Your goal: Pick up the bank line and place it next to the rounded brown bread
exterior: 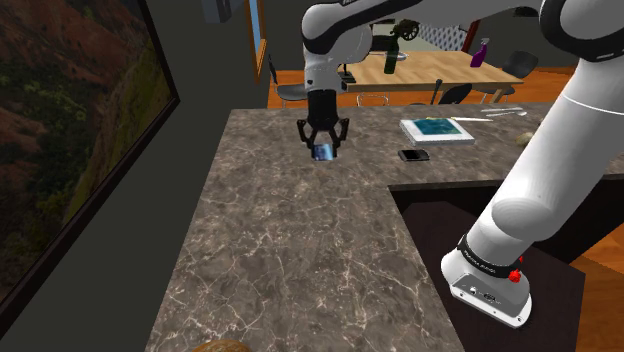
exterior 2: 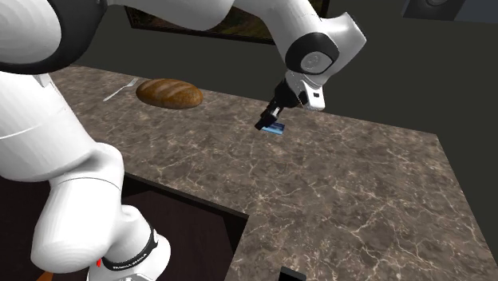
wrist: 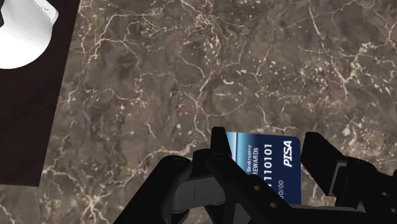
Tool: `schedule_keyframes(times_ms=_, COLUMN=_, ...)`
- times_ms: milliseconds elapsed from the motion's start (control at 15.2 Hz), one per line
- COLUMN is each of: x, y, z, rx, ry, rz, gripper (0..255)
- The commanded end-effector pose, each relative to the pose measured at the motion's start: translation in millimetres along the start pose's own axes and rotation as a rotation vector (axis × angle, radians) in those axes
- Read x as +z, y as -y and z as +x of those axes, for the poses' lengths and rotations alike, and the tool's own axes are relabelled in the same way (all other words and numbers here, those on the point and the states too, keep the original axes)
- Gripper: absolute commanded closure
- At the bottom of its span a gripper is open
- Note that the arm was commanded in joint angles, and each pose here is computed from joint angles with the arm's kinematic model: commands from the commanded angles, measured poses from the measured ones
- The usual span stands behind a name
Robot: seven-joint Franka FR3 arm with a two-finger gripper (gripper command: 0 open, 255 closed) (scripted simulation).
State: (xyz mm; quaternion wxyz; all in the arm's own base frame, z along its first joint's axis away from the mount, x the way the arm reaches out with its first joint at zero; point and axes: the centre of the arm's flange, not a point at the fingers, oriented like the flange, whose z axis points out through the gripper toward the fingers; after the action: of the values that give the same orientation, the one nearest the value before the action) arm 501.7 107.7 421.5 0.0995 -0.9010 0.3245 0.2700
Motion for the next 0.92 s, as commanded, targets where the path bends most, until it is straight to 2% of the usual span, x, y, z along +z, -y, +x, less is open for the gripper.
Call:
schedule_keyframes(times_ms=0, x=12, y=-1, z=-20, rx=0.0, ry=0.0, rz=0.0, gripper=255)
schedule_keyframes(times_ms=858, x=106, y=-4, z=-163, rx=0.0, ry=0.0, rz=0.0, gripper=255)
